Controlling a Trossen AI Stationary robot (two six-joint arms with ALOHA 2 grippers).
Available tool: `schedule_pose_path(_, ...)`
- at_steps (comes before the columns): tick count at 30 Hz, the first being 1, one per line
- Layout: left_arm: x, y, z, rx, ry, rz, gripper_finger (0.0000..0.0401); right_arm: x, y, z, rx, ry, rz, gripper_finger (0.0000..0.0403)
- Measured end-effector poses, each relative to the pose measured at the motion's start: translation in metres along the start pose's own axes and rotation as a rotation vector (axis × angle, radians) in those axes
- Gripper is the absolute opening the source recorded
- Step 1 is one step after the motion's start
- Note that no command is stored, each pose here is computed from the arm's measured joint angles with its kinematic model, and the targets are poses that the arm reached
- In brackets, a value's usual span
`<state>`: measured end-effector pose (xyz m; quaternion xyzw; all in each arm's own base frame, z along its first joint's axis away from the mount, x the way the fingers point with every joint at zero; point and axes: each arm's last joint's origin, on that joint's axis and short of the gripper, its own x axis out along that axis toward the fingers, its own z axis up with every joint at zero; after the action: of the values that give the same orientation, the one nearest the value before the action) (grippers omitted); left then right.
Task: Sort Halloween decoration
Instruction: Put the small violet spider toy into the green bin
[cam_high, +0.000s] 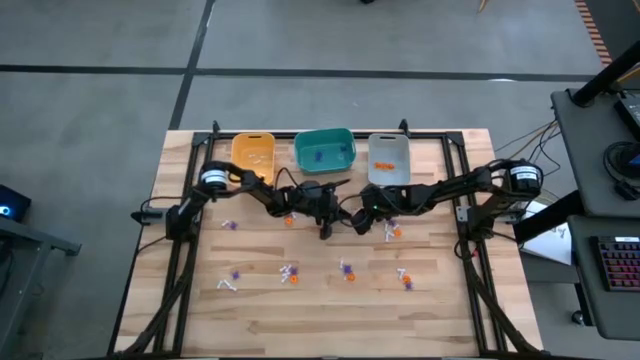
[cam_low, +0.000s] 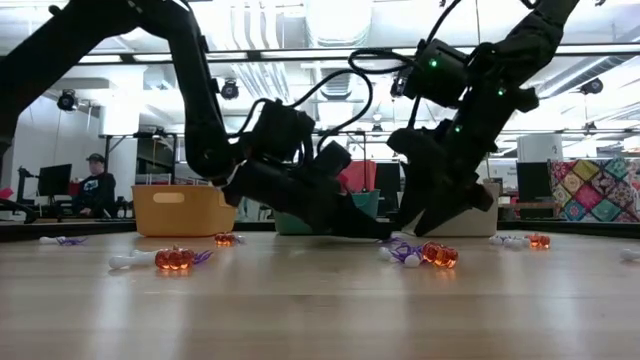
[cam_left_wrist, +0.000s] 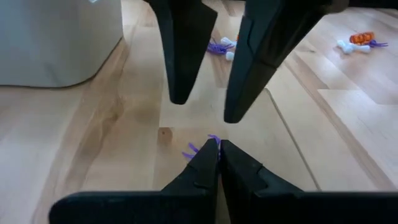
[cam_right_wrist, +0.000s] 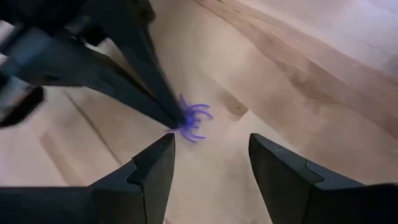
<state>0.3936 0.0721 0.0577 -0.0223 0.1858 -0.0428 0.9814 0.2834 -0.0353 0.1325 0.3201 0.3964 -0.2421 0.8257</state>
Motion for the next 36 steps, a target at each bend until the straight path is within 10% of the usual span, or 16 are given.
schedule_pose_path(10,-0.018,0.000,0.028,0.042,-0.034,-0.029,0.0000,-0.006,0.002,0.002,-0.049,-0.012,0.014,0.0199)
schedule_pose_path(30,-0.013,0.002,0.002,0.032,0.093,-0.018,0.0000,0.006,0.002,-0.002,0.012,0.048,0.070,0.0199)
schedule_pose_path(36,-0.013,0.002,0.001,0.030,0.097,-0.016,0.0000,0.014,0.004,-0.004,-0.267,0.022,0.084,0.0199)
